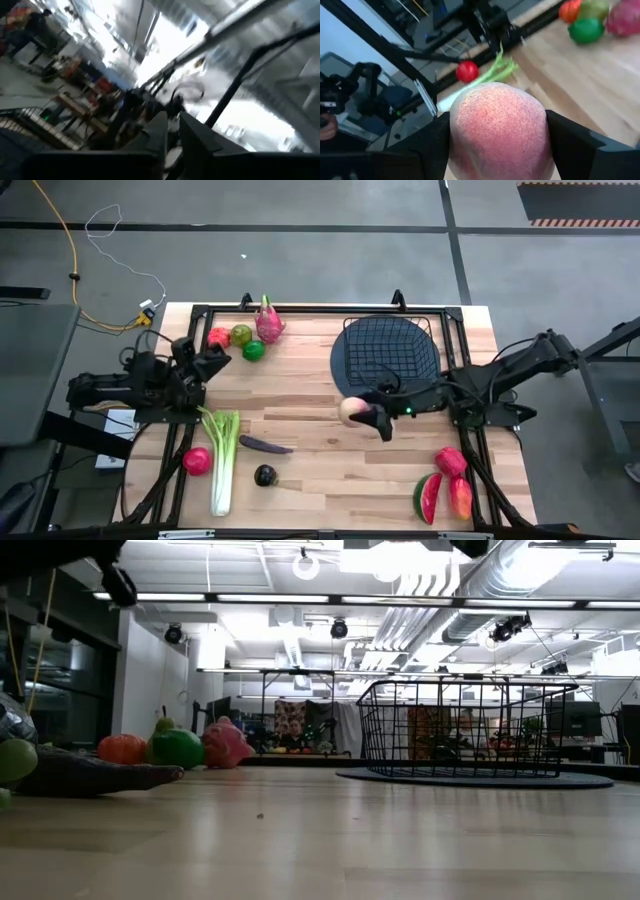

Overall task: Build produce basket
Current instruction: Put the peach into the wire basket

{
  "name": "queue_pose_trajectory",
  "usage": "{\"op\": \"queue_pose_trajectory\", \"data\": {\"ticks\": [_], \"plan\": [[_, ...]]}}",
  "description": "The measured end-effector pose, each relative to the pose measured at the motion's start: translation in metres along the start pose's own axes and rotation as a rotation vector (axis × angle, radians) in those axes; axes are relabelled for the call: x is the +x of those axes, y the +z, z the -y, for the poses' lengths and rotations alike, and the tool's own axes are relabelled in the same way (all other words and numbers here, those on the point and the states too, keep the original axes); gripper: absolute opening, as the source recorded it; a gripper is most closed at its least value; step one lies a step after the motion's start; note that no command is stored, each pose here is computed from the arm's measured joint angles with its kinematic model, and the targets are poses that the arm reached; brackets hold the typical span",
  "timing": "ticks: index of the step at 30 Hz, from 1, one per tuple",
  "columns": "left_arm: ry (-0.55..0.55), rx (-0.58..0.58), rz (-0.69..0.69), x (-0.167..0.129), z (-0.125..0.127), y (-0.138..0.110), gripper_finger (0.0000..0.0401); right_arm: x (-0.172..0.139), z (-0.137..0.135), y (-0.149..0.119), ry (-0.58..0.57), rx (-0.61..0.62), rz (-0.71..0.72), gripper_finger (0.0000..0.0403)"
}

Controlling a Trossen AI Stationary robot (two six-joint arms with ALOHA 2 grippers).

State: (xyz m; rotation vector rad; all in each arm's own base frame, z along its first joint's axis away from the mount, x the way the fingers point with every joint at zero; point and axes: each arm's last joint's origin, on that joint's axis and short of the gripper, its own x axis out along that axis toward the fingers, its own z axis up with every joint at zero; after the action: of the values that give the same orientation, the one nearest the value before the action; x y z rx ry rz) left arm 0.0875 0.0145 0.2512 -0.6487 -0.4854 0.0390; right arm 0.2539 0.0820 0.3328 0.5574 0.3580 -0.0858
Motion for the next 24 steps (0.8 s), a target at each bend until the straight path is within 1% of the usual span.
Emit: {"op": "queue_pose_trajectory", "data": {"ticks": [2, 5, 9, 12, 15, 19, 21, 24], "plan": [[0.021, 0.072, -0.067, 0.009, 0.007, 0.007, 0.0083, -0.002, -0.002, 0.009, 0.003, -0.017, 0.027, 0.0260], [0.042, 0.216, -0.144, 0.023, 0.018, 0.019, 0.0123, -0.005, -0.003, 0.025, -0.010, -0.037, 0.081, 0.0259], [0.043, 0.386, -0.174, 0.042, 0.032, 0.034, 0.0167, -0.013, -0.005, 0.047, -0.053, -0.068, 0.141, 0.0259], [0.034, 0.458, -0.169, 0.054, 0.041, 0.044, 0.0193, -0.023, -0.003, 0.064, -0.136, -0.116, 0.140, 0.0259], [0.030, 0.479, -0.169, 0.063, 0.046, 0.049, 0.0212, -0.036, 0.003, 0.084, -0.244, -0.159, 0.129, 0.0259], [0.012, 0.447, -0.198, 0.073, 0.047, 0.048, 0.0227, -0.053, 0.017, 0.102, -0.375, -0.213, 0.069, 0.0259], [0.006, 0.431, -0.200, 0.078, 0.045, 0.046, 0.0229, -0.059, 0.025, 0.106, -0.430, -0.240, 0.017, 0.0259], [0.012, 0.395, -0.191, 0.085, 0.043, 0.043, 0.0229, -0.063, 0.043, 0.104, -0.514, -0.265, -0.092, 0.0259]]}}
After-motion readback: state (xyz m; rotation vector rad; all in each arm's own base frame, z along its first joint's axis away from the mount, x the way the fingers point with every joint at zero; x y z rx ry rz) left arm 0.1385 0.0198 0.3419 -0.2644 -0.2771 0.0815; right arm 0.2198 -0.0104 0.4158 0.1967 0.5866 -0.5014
